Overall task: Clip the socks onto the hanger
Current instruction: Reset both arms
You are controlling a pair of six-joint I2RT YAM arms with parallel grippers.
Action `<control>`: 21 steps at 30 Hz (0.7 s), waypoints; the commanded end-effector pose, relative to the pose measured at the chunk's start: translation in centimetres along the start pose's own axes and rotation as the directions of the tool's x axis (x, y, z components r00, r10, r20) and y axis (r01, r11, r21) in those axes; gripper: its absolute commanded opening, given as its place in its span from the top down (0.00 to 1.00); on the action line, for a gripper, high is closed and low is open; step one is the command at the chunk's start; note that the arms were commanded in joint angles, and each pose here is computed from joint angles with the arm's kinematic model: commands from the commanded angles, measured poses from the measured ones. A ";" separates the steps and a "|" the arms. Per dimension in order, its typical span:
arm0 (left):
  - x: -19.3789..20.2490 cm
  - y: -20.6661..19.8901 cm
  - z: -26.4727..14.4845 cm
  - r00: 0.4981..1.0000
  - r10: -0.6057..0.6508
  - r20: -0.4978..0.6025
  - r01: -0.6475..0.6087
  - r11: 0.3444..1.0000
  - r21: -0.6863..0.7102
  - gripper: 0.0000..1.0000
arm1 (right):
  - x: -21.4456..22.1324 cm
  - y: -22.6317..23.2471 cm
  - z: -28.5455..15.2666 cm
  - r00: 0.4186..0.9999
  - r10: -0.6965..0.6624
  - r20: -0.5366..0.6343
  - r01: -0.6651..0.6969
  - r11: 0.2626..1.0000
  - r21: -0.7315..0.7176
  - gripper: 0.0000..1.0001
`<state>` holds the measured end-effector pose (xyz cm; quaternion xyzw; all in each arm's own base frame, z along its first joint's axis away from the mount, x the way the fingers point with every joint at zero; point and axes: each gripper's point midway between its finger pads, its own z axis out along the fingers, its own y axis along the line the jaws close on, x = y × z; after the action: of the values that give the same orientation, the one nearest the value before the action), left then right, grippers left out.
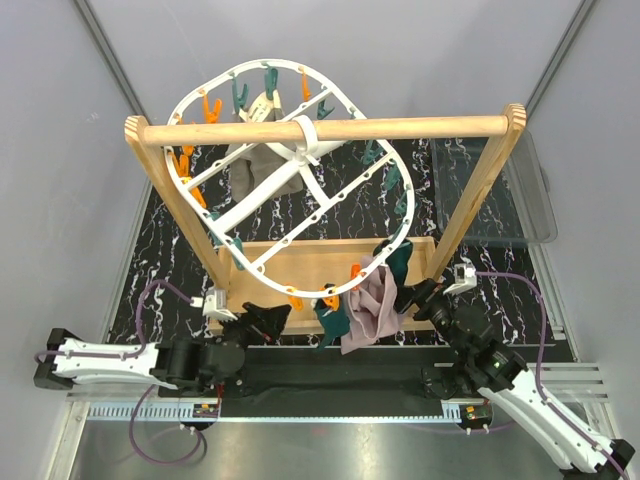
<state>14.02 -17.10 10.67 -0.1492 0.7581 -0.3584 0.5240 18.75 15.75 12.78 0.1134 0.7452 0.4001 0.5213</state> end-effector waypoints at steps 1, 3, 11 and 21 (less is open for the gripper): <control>3.7 2.4 0.6 0.996 -0.073 -0.047 0.073 0.997 0.007 0.01 | 0.9 -1.5 0.8 1.000 0.019 0.020 -0.019 0.999 0.030 0.00; 4.3 2.3 0.6 0.992 -0.108 -0.064 0.110 0.994 0.025 0.01 | 1.2 -2.6 0.8 0.998 0.053 0.017 -0.055 0.995 0.088 0.00; 5.4 2.9 0.8 0.992 -0.104 -0.074 0.107 0.993 0.045 0.01 | 2.3 -4.4 0.7 0.995 0.099 -0.007 -0.096 0.978 0.183 0.00; 6.4 3.6 0.7 0.988 -0.102 -0.112 0.104 0.994 0.012 0.01 | 2.7 -4.7 0.9 0.994 0.106 -0.023 -0.100 0.975 0.200 0.00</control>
<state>12.60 -20.21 11.12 -0.1887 0.7455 -0.4498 0.4541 19.45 15.37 10.35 0.1847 0.7681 0.3802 0.4811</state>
